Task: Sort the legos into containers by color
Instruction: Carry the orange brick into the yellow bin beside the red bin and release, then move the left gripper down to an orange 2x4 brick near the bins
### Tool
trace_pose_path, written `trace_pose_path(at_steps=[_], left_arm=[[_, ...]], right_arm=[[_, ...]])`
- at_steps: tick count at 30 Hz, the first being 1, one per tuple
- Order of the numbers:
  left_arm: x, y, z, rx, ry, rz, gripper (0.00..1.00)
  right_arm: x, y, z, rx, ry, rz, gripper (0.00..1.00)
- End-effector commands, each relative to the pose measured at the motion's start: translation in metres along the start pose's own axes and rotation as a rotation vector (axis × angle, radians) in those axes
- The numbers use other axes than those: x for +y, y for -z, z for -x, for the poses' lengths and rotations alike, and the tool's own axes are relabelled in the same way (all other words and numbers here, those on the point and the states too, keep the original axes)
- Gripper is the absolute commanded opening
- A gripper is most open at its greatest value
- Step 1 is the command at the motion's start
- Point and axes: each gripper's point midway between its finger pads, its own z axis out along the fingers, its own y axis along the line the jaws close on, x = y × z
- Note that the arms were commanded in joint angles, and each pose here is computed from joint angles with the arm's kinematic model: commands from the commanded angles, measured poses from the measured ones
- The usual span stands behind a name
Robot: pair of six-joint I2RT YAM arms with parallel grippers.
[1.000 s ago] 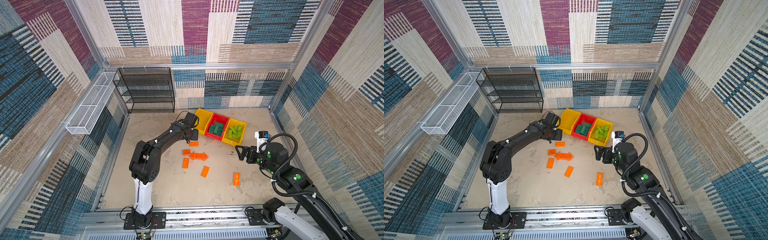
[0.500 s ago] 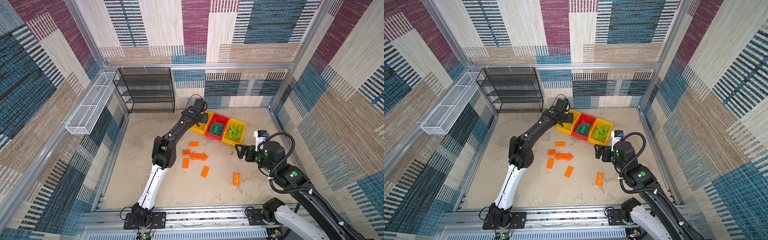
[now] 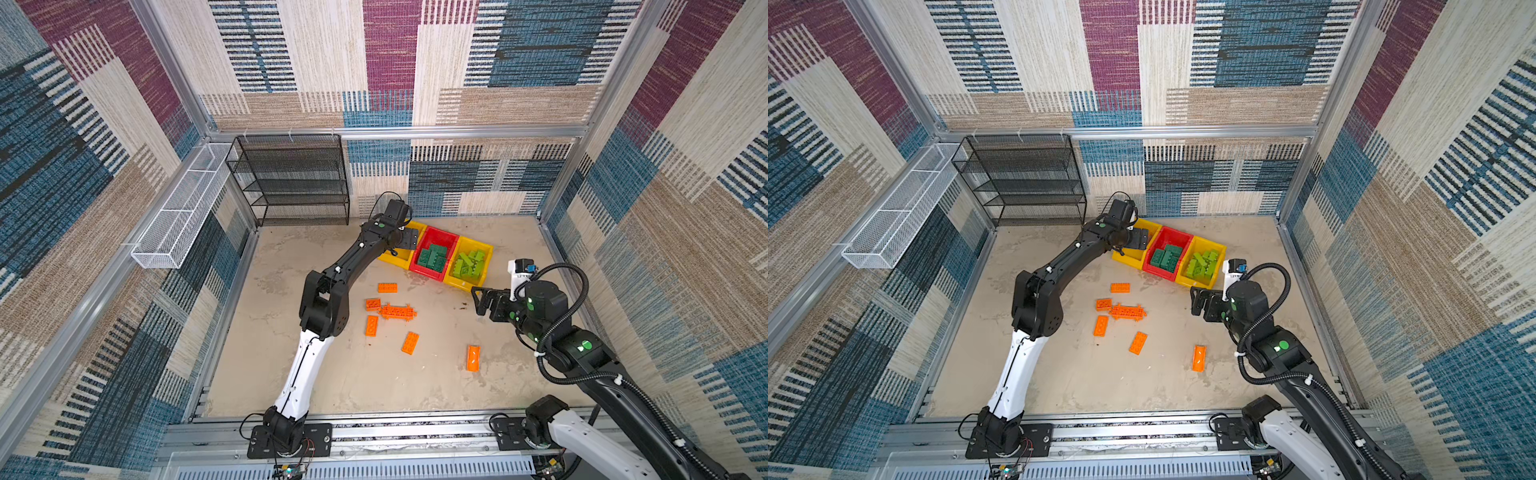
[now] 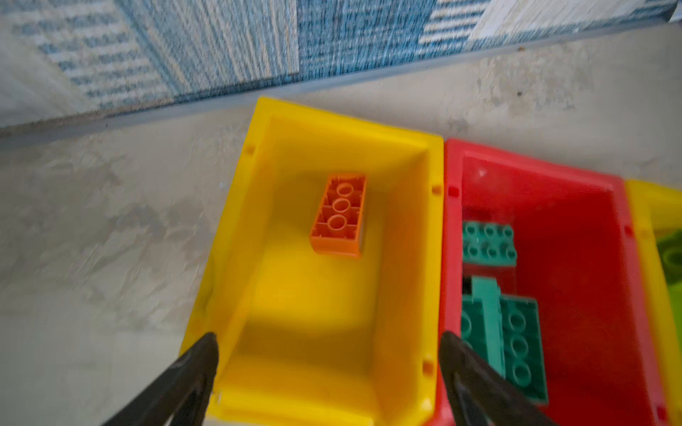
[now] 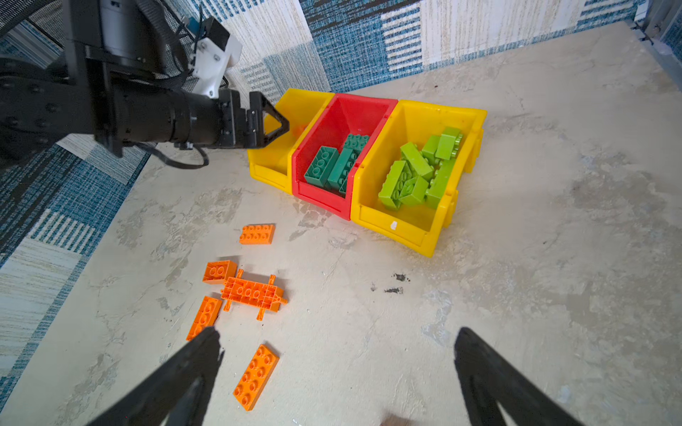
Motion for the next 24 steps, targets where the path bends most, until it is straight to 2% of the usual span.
trace_pose_path(at_steps=[1, 6, 10, 18, 24], left_arm=[[0.004, 0.041, -0.009, -0.028, 0.054, 0.013, 0.93], [0.011, 0.070, -0.082, 0.077, 0.084, 0.065, 0.94], [0.006, 0.074, -0.118, 0.130, 0.104, 0.031, 0.96], [0.005, 0.049, -0.140, 0.188, 0.098, 0.039, 0.98], [0.009, 0.022, -0.154, 0.247, 0.079, 0.062, 0.92]], right_arm=[[0.007, 0.001, 0.005, -0.028, -0.004, 0.040, 1.00], [0.008, 0.005, 0.004, -0.034, -0.005, 0.054, 1.00], [0.010, 0.007, 0.004, -0.032, 0.000, 0.067, 1.00], [0.013, 0.020, 0.006, -0.048, -0.025, 0.093, 1.00], [0.011, 0.028, 0.012, -0.068, -0.030, 0.078, 1.00]])
